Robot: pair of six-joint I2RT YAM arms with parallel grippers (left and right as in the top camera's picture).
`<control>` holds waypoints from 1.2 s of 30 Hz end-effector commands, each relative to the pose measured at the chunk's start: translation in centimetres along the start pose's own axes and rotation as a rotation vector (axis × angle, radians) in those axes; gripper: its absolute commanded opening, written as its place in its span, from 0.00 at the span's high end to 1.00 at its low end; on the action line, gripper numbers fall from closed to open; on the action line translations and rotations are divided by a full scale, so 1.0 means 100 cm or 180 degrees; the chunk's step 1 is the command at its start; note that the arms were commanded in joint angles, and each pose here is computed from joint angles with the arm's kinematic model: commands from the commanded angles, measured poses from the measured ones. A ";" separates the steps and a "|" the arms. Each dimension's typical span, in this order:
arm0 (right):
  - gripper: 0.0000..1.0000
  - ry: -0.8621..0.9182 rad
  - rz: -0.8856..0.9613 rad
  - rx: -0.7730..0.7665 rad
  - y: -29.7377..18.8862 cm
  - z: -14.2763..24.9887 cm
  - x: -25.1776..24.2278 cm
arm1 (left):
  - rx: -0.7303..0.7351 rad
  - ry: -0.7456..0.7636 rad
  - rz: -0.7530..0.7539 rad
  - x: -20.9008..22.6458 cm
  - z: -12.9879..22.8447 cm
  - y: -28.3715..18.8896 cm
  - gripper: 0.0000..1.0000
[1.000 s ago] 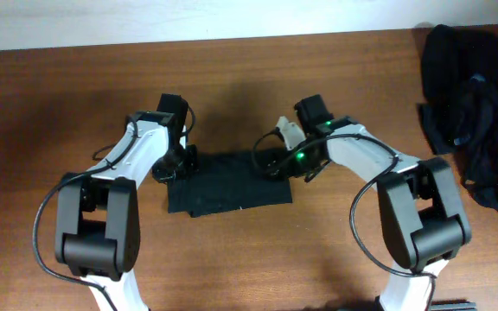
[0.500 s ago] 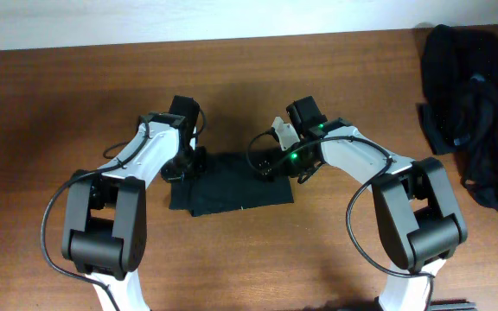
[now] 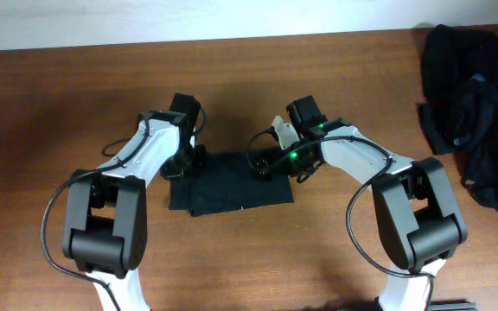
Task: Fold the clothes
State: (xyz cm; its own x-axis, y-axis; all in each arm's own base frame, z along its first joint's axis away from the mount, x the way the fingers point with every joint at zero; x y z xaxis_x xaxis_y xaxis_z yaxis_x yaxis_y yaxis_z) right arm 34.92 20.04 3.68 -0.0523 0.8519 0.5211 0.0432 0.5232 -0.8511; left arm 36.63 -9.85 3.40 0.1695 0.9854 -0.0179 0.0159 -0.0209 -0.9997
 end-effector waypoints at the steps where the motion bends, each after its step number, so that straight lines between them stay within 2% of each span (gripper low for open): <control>1: 0.03 0.0094 0.0095 0.0185 0.021 0.011 -0.014 | -0.0239 0.0009 -0.0047 0.006 -0.026 -0.028 1.00; 3: 0.02 0.0094 0.0095 0.0185 0.021 0.011 -0.014 | -0.0303 0.0006 -0.0051 0.006 -0.034 -0.046 0.96; 5: 0.02 0.0094 0.0096 0.0186 0.021 0.011 -0.014 | -0.0303 0.0005 -0.0084 0.007 -0.037 -0.060 0.88; 6: 0.02 0.0094 0.0096 0.0186 0.021 0.011 -0.014 | -0.0281 0.0006 -0.0107 0.008 -0.036 -0.065 0.80; 9: 0.03 0.0094 0.0096 0.0186 0.021 0.011 -0.014 | -0.0158 0.0121 -0.0078 0.008 -0.028 -0.065 0.45; 11: 0.03 0.0094 0.0098 0.0186 0.021 0.011 -0.014 | -0.0029 0.0357 0.0068 0.001 -0.019 -0.059 0.29; 13: 0.02 0.0100 0.0098 0.0186 0.021 0.011 -0.015 | 0.0092 0.0554 0.0204 -0.004 -0.009 -0.054 0.21; 18: 0.01 0.0106 0.0101 0.0188 0.021 0.011 -0.015 | 0.0283 0.0614 0.0252 -0.001 0.009 -0.032 0.14; 21: 0.01 0.0109 0.0111 0.0210 0.020 0.013 -0.016 | 0.0305 0.0535 0.0328 0.004 0.016 -0.016 0.14; 26: 0.01 0.0115 0.0125 0.0216 0.020 0.014 -0.017 | 0.0240 0.0586 0.0851 0.001 0.024 0.003 0.13; 32: 0.01 0.0112 0.0124 0.0215 0.020 0.013 -0.017 | 0.0222 0.0567 0.0769 0.012 0.029 0.017 0.13; 33: 0.01 0.0112 0.0124 0.0215 0.020 0.013 -0.017 | 0.0232 0.0578 0.0772 0.010 0.031 0.019 0.08; 36: 0.01 0.0112 0.0124 0.0214 0.020 0.013 -0.017 | 0.0243 0.0647 0.0791 0.001 0.036 0.027 0.05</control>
State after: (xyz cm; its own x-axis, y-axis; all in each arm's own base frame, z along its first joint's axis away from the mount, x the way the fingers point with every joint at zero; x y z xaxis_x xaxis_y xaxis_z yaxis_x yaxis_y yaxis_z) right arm 34.89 20.09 3.70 -0.0518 0.8504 0.5236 0.0390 0.5257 -0.8498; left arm 34.82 -8.21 2.59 0.3204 0.9201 -0.2254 -0.0660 -0.2156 -0.9742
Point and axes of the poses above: each gripper's point midway between its finger pads, its own y axis out along the fingers, its own x axis along the line the jaws close on, z = x × y, the point moved 2 cm from there along -y, back along the fingers, and after that the axes turned 13 degrees about y, right-handed, at the moved point
